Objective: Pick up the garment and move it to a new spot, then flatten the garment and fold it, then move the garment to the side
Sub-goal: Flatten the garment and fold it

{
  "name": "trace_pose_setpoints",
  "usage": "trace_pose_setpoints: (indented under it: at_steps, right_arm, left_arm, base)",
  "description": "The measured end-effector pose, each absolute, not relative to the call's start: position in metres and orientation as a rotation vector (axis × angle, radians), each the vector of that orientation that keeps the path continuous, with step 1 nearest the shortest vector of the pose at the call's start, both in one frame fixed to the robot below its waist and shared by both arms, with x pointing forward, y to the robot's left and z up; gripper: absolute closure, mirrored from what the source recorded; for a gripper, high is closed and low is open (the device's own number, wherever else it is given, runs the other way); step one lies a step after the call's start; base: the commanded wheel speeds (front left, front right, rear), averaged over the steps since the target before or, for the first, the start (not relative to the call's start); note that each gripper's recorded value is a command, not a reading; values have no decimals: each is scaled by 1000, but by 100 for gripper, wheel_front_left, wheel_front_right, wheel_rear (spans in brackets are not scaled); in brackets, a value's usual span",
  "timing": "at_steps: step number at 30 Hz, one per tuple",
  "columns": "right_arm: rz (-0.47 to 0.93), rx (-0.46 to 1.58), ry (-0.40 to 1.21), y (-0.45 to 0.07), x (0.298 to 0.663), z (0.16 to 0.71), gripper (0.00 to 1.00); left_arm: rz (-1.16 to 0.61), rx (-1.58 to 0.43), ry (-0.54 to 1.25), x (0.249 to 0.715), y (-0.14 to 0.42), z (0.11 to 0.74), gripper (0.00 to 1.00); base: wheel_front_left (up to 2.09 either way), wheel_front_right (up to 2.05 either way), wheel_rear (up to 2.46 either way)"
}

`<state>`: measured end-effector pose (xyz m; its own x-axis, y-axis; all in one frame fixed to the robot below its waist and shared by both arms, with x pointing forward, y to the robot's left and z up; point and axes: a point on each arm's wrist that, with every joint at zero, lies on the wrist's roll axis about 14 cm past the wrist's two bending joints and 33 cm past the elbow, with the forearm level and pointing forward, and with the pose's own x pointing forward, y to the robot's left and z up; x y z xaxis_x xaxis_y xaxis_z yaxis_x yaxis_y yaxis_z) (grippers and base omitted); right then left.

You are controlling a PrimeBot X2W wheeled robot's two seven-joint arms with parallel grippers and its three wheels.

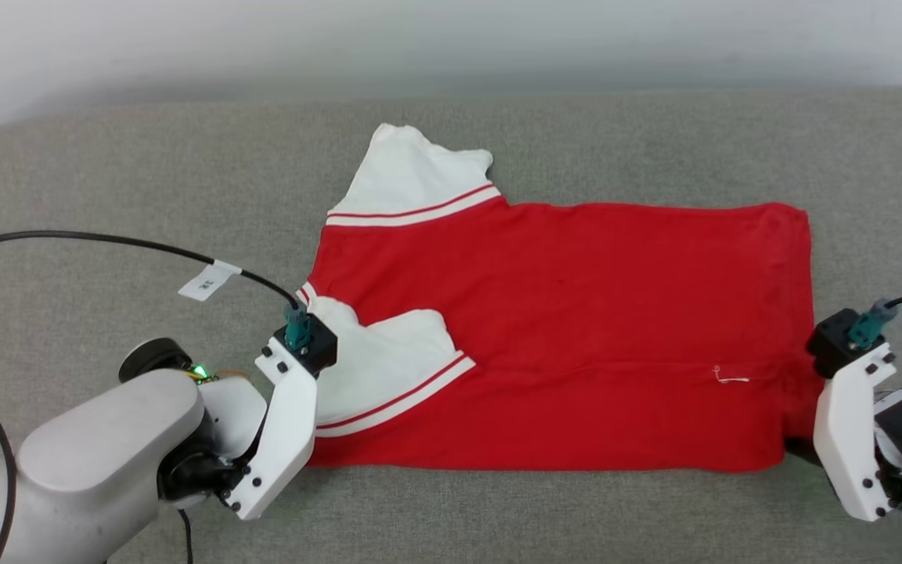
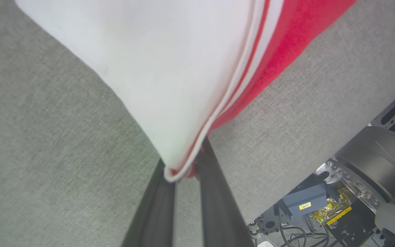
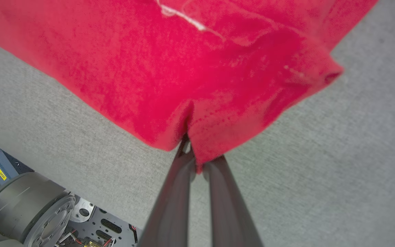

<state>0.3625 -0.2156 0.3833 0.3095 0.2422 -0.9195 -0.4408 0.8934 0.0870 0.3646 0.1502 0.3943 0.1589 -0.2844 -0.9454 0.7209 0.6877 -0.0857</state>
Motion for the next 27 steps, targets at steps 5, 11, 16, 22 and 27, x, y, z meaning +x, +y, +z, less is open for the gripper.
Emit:
trace_pose_setpoints:
  at_steps: [5,11,16,22,27]
  right_arm:
    - [465,-206,1061,-218,368,413,100]
    - [481,-221,1028,-226,352,428,100]
    - [480,-214,1065,-235,330,424,100]
    - [489,-206,1203,-240,295,394,100]
    - [466,-177,1245,-244,288,380,100]
  left_arm:
    - [-742,430,1189,355,155,404,100]
    - [-750,429,1193,333,162,409,100]
    - [-781,417,1239,307,163,403,100]
    - [-797,381,1290,288,162,389,100]
    - [-788,368,1318,284,165,378,100]
  base:
    - [0,0,0]
    - [0,0,0]
    - [0,0,0]
    - [0,0,0]
    - [0,0,0]
